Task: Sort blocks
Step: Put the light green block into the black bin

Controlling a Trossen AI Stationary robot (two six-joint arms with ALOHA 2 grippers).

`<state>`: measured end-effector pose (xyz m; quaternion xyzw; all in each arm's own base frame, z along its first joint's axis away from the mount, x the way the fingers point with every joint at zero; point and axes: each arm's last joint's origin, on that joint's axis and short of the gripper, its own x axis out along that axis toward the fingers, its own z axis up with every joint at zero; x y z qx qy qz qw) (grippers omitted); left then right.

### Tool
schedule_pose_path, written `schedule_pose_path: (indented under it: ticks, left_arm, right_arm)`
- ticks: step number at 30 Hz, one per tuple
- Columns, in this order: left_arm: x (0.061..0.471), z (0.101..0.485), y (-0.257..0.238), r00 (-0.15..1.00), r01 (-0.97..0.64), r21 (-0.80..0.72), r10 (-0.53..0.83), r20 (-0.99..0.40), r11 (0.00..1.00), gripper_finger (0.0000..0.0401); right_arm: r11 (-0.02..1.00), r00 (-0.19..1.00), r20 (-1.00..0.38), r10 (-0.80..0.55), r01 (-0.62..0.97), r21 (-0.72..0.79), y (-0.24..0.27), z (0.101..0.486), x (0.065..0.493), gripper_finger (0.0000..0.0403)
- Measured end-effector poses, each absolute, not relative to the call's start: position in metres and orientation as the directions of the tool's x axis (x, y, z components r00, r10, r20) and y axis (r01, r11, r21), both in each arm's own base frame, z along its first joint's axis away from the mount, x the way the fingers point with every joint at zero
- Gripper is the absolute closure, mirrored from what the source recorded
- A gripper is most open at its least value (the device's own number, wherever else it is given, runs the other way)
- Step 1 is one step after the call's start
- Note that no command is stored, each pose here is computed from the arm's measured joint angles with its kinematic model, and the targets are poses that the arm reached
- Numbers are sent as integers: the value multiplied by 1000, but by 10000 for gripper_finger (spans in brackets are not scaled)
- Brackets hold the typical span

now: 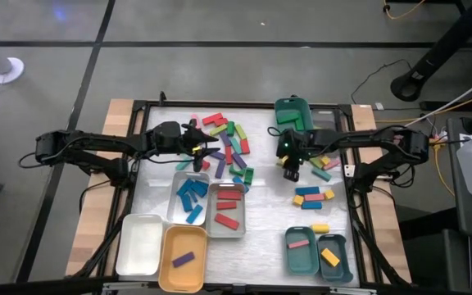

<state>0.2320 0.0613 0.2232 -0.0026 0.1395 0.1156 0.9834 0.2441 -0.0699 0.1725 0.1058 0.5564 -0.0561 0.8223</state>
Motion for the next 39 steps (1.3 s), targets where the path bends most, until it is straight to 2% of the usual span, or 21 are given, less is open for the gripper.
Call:
schedule_pose_path:
  ticks: [4, 14, 20, 24, 31, 39]
  left_arm:
    - [232, 223, 61, 934, -228, 27, 226, -275, 973, 246]
    - [232, 223, 61, 934, -227, 27, 226, -275, 973, 246]
    - [232, 223, 61, 934, -228, 27, 226, -276, 973, 246]
    - [232, 223, 61, 934, -227, 27, 226, -276, 973, 246]
    - [232, 223, 61, 934, -227, 26, 226, -276, 973, 246]
    - [232, 223, 61, 934, -230, 18, 226, -276, 973, 246]
  right_arm:
    - [984, 335, -942, 13, 162, 71, -72, 191, 248, 286]
    - [972, 82, -972, -219, 100, -211, -80, 250, 241, 286]
    - [932, -168, -934, -315, 130, -338, -95, 251, 216, 286]
    - [903, -296, -905, -307, 209, -375, -113, 243, 196, 285]
    - [867, -374, -898, -232, 340, -365, -139, 230, 170, 285]
    - [851, -377, -904, -201, 390, -352, -147, 228, 163, 259]
